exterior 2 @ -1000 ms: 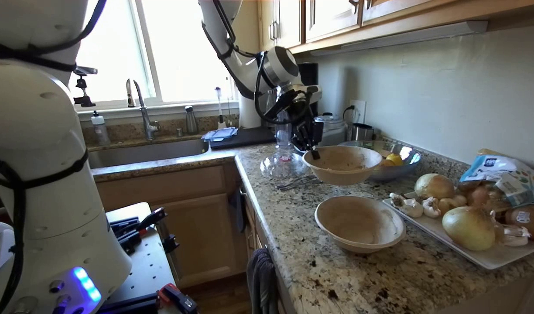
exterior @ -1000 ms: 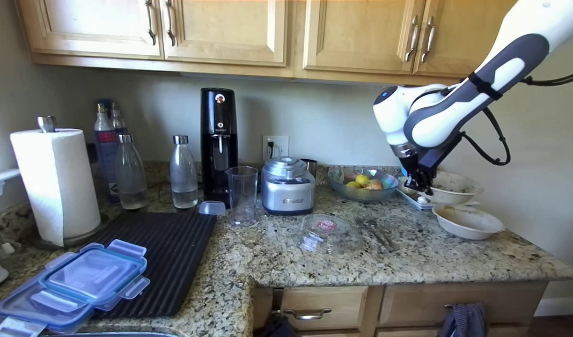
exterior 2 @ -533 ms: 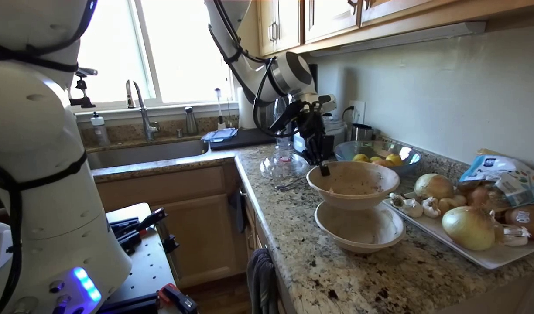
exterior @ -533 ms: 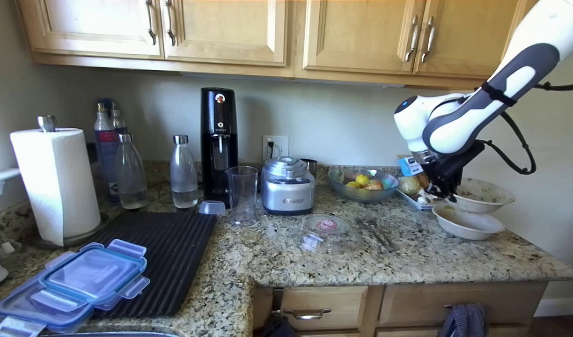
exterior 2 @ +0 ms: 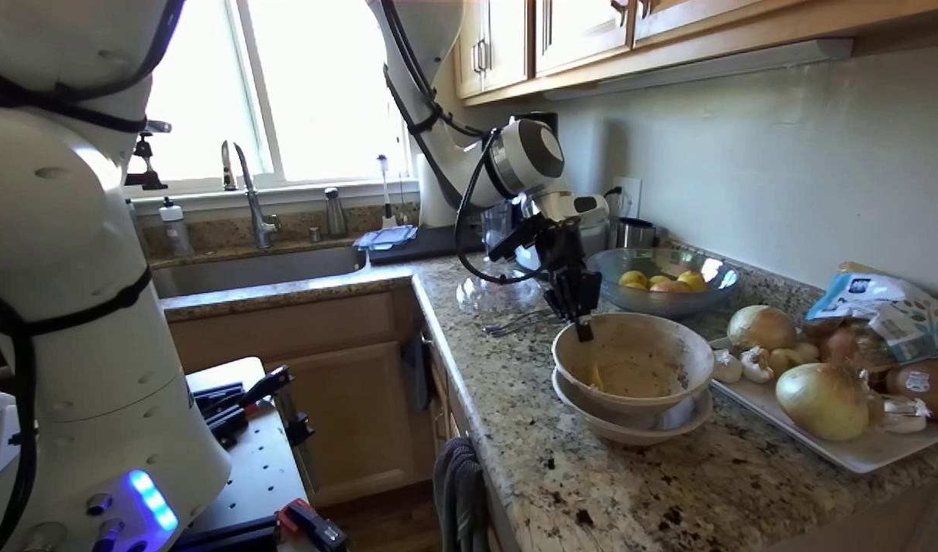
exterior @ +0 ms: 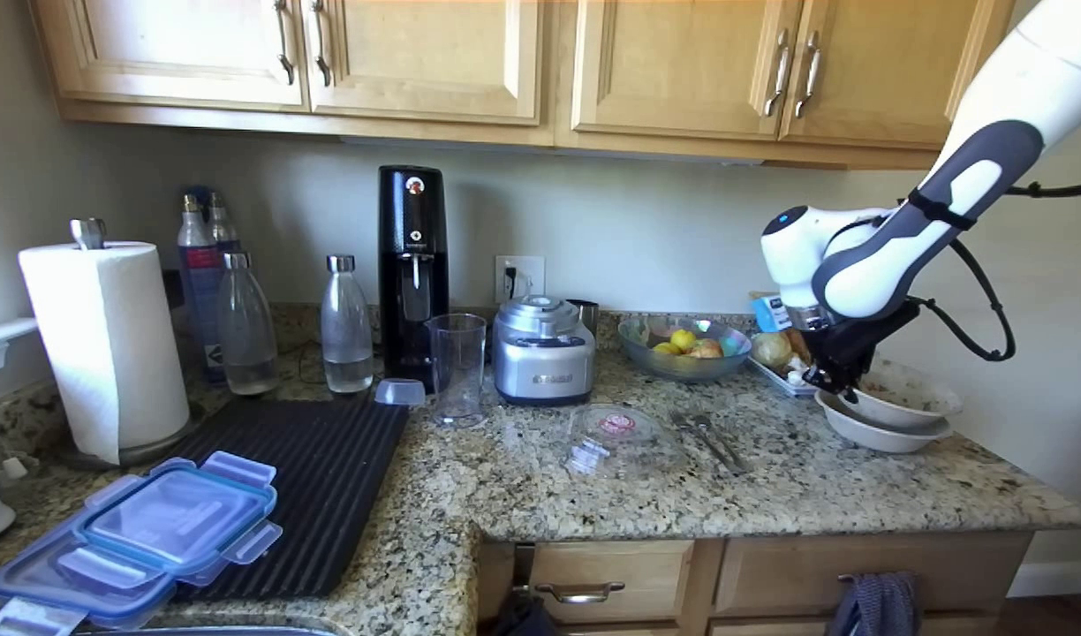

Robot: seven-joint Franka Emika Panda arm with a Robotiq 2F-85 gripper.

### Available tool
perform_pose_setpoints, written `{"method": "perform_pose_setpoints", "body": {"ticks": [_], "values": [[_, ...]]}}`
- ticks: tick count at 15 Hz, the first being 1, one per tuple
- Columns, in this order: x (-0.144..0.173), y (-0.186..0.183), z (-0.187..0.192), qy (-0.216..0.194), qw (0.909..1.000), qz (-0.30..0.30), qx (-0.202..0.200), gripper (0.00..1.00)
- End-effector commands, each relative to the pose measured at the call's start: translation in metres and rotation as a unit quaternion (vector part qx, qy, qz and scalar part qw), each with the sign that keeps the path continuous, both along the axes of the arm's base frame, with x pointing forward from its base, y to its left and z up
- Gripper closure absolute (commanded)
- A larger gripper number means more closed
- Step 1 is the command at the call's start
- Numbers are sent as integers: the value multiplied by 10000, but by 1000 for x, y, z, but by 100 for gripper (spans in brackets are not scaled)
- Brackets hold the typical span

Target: Place the bowl on the left on top of the bowl on the right, put the two forks inside the top bowl

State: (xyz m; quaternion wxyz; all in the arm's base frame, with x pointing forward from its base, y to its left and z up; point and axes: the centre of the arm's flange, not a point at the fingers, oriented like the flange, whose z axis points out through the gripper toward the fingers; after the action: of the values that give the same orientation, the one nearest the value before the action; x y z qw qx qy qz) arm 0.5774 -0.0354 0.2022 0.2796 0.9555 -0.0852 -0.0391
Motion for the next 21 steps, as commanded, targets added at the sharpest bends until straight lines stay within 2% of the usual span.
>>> {"method": "perform_pose_setpoints", "body": {"ticks": [1, 5, 6, 7, 9, 12, 17, 19, 21], "values": [[-2, -9, -16, -125, 9999, -96, 66, 92], [-3, -3, -24, -101, 9999, 4, 114, 94], [-2, -1, -23, -137, 9998, -7, 175, 68], [-2, 0, -21, -161, 9997, 55, 186, 68], [-2, 8, -7, -290, 9993, 111, 194, 56], [-6, 23, 22, -341, 9991, 227, 131, 36], [-8, 53, 62, -585, 9960, 582, 346, 4], [-9, 70, 75, -654, 9931, 803, 542, 0], [-8, 89, 83, -655, 9890, 1080, 766, 0]]}}
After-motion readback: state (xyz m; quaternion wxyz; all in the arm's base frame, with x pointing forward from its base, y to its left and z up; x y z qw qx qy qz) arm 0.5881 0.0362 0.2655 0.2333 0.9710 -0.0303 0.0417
